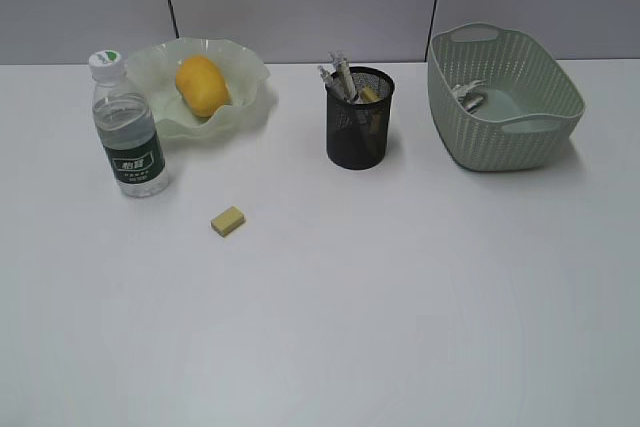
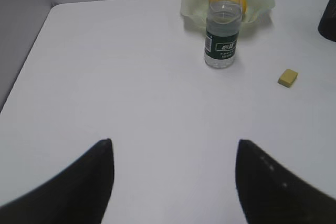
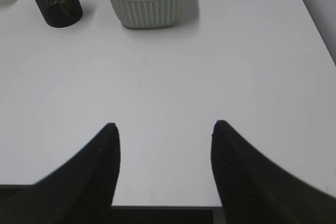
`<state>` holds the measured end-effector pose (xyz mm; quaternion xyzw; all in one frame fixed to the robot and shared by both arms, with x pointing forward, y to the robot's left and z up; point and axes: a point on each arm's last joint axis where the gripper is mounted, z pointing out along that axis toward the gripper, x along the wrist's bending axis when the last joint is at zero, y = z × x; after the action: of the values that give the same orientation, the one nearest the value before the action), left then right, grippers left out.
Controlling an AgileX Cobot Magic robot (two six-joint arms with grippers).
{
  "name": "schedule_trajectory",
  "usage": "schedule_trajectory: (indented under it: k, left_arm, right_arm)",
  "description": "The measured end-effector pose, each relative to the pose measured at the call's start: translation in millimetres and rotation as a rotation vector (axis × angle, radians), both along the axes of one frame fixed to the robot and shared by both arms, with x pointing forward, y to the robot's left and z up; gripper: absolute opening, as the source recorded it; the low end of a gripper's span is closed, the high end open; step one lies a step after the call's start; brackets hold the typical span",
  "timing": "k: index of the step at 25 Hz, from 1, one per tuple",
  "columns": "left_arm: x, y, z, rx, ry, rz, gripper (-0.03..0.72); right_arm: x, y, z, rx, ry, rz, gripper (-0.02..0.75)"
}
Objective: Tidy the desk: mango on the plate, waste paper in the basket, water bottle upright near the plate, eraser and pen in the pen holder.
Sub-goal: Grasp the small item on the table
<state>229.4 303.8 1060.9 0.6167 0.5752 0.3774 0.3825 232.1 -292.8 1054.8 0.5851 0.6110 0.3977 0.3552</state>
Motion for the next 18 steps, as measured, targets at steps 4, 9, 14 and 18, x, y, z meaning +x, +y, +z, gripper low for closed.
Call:
schedule_trajectory:
  k: [4,9,14,18]
  left_arm:
    - [0.0,-0.1,0.0,-0.001,0.0,0.0,0.547]
    - [0.0,-0.2,0.0,-0.002,0.0,-0.001,0.547]
    - [0.0,-0.2,0.0,-0.002,0.0,-0.001,0.547]
    - [0.0,-1.1,0.0,-0.011,0.001,-0.008,0.547]
  right_arm:
    - [0.0,0.1,0.1,0.001,-0.001,0.0,0.447]
    - [0.0,0.2,0.1,0.002,-0.001,0.001,0.447]
    - [0.1,0.2,0.2,0.003,-0.002,0.002,0.447]
    - [0.1,0.3,0.3,0.004,-0.003,0.002,0.447]
